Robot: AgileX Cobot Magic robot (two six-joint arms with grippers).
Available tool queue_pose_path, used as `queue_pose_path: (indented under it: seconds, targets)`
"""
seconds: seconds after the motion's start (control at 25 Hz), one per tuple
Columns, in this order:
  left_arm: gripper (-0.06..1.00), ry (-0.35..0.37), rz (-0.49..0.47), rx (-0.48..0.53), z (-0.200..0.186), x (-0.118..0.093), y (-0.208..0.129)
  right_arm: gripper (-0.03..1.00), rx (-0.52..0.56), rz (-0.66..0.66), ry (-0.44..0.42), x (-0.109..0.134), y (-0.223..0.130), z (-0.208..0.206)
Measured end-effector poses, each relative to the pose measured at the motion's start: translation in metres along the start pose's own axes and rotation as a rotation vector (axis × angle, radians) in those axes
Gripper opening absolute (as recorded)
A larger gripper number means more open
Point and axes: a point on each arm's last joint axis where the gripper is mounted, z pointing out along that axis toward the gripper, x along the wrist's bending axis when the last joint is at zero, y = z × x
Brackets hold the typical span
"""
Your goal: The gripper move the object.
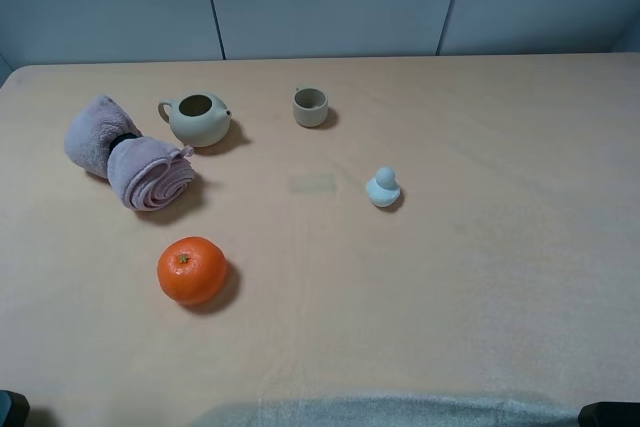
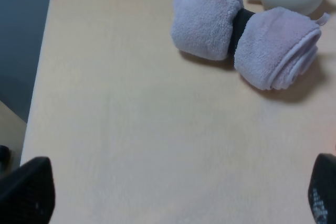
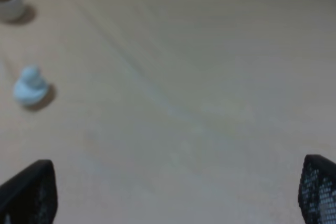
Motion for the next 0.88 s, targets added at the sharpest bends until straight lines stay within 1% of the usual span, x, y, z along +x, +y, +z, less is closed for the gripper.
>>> queue_pose_path:
  seconds: [0.08,0.2,0.36,0.88]
  targets:
    - [0.96,0.000,0.000,0.000,0.000,0.000,0.000,0.69,-0.025,0.024,-0.023,0.002,-0.011,0.001]
    - [0.96,0.000,0.000,0.000,0.000,0.000,0.000,0.69,-0.005,0.048,-0.029,0.005,-0.019,0.009]
    - [0.96,0.000,0.000,0.000,0.000,0.000,0.000,0.69,-0.054,0.060,-0.029,0.007,-0.017,0.014]
    - [0.96,0.000,0.000,0.000,0.000,0.000,0.000,0.69,-0.055,0.073,-0.043,0.007,-0.019,0.019]
